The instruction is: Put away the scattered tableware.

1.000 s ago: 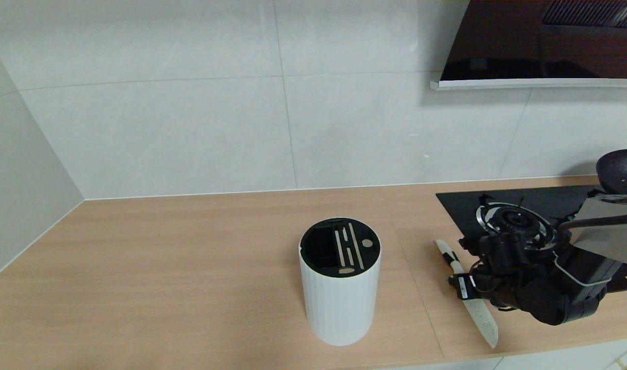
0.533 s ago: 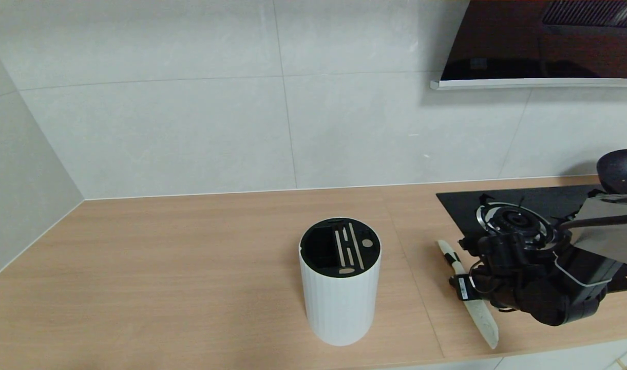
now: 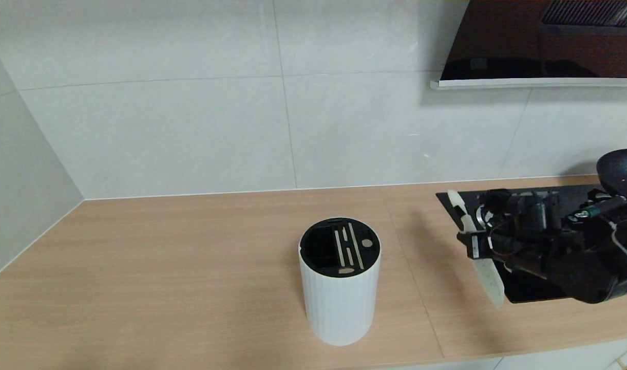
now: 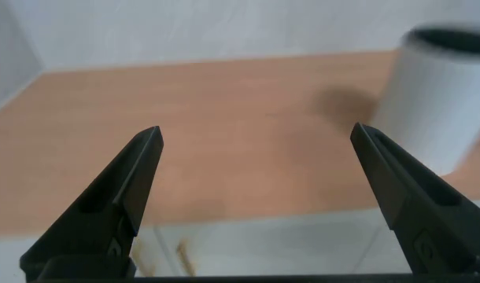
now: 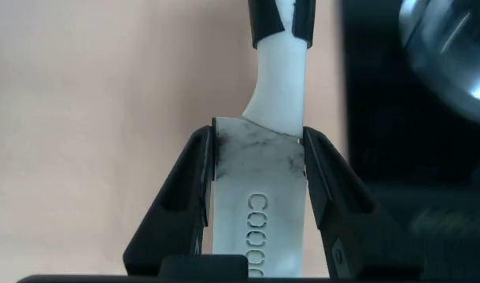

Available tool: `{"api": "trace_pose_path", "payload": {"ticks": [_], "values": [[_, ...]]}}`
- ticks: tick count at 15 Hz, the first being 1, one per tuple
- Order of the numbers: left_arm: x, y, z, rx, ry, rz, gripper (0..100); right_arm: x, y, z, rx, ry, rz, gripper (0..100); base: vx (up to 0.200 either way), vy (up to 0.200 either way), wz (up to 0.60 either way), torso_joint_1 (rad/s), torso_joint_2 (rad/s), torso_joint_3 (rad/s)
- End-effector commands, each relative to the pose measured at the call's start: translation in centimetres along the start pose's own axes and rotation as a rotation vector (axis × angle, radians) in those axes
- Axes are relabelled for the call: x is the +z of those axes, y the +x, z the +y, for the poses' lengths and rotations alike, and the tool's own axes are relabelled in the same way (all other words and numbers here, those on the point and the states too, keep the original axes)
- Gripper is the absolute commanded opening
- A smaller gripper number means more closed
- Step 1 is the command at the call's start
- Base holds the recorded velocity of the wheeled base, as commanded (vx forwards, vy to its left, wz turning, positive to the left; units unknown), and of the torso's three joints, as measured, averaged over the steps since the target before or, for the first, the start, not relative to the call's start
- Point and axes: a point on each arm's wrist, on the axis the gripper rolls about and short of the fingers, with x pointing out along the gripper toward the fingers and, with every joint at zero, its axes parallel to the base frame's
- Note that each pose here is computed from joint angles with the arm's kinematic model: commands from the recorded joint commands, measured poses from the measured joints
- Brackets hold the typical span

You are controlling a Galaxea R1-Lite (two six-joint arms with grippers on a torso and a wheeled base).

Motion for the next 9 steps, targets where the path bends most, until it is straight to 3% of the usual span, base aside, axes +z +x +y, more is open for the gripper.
{"api": "trace_pose_path", "payload": {"ticks": [1, 2, 5, 7, 9], "values": [[6.5, 3.3, 0.0, -0.142, -0.018, 0.141, 100, 6.6, -4.0, 1.4, 0.048, 0.001, -0.185, 0, 0.000, 0.000, 0.00, 0.000, 0.00, 0.000], [8.9, 6.8, 0.1, -0.242, -0.038, 0.236, 100, 8.8, -5.8, 3.1, 0.097, -0.008, -0.236, 0, 0.000, 0.000, 0.00, 0.000, 0.00, 0.000], [12.1, 14.3, -0.2, -0.389, -0.121, 0.360, 100, 10.5, -9.8, 6.8, 0.145, -0.016, -0.334, 0, 0.000, 0.000, 0.00, 0.000, 0.00, 0.000], [12.2, 18.3, -3.4, -0.582, -0.217, 0.412, 100, 9.9, -11.7, 9.1, 0.196, -0.007, -0.346, 0, 0.000, 0.000, 0.00, 0.000, 0.00, 0.000], [10.9, 20.6, -7.0, -0.713, -0.344, 0.443, 100, 9.4, -13.8, 11.1, 0.280, -0.022, -0.356, 0, 0.000, 0.000, 0.00, 0.000, 0.00, 0.000]]}}
